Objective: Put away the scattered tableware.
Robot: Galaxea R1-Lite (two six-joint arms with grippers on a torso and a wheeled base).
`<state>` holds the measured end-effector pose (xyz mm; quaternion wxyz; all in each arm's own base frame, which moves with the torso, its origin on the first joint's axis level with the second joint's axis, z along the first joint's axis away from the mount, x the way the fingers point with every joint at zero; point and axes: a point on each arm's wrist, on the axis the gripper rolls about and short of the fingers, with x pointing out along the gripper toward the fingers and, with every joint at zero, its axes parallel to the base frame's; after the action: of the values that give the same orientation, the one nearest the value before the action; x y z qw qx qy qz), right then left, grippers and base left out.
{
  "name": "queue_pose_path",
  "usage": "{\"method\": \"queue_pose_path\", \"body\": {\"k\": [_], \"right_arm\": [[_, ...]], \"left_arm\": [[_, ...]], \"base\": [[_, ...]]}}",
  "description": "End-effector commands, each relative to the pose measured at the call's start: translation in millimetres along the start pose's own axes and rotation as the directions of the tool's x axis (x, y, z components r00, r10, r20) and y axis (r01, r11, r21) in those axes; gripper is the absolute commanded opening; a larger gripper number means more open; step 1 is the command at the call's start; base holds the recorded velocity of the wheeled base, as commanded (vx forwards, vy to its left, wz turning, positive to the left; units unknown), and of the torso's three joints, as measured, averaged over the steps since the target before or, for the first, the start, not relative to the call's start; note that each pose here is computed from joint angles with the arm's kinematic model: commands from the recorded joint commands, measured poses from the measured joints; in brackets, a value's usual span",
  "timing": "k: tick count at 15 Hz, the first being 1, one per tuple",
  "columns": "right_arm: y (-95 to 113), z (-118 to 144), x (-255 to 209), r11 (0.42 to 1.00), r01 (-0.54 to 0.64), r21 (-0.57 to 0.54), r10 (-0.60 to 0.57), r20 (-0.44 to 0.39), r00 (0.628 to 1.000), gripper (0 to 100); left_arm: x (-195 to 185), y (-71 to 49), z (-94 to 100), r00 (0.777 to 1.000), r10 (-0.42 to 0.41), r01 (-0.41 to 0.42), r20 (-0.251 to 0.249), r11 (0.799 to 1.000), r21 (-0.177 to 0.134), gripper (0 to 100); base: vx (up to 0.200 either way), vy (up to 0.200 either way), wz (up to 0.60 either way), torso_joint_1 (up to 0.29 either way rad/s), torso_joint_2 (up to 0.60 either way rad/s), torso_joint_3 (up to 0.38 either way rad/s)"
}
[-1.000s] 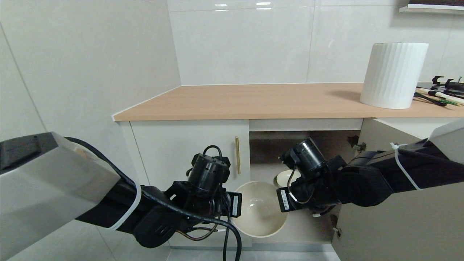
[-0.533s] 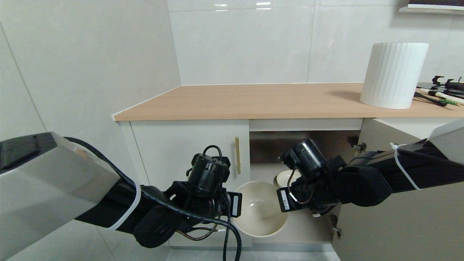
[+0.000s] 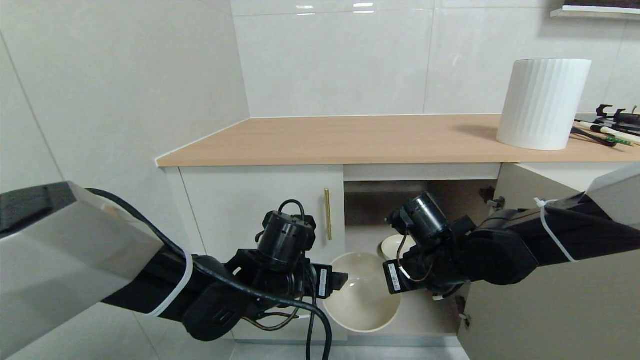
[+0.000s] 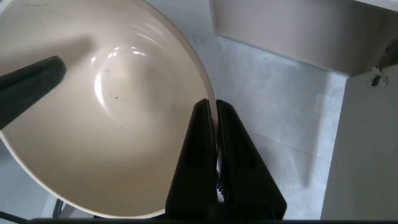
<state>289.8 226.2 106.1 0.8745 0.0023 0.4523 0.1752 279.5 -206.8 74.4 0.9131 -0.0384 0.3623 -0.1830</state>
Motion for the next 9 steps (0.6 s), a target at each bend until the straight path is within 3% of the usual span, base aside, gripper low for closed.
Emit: {"method": "queue_pose_path", "body": {"k": [1,2,5,9], "right_arm": [[0.1,-2.0,6.3,1.0,0.006,-0.003,-0.006,-0.012,1.0,0],[-0.6,-2.2,8.5,1.0,0.013,0.0,-0.013,-0.011,1.0,0],[-19.8,7.2,40.9,0.994,0.091,0.059,-0.097,0.094,0.991,0],[-70.6,26.7,80.5,0.974,0.142,0.174,-0.179,0.217,0.96,0]], "left_arm": [[-1.2,-0.2,1.2,1.0,-0.001,0.001,0.006,1.0,-0.001,100],[-1.2,-0.1,1.2,1.0,0.002,-0.002,0.007,1.0,-0.001,100],[-2.5,-0.3,2.2,1.0,0.002,-0.002,0.012,1.0,-0.002,100],[-2.5,-0.3,2.2,1.0,0.002,-0.002,0.012,1.0,-0.002,100]], "base": [[0.0,0.0,0.0,0.0,0.0,0.0],[0.0,0.0,0.0,0.0,0.0,0.0],[0.0,0.0,0.0,0.0,0.0,0.0],[0.0,0.0,0.0,0.0,0.0,0.0]]}}
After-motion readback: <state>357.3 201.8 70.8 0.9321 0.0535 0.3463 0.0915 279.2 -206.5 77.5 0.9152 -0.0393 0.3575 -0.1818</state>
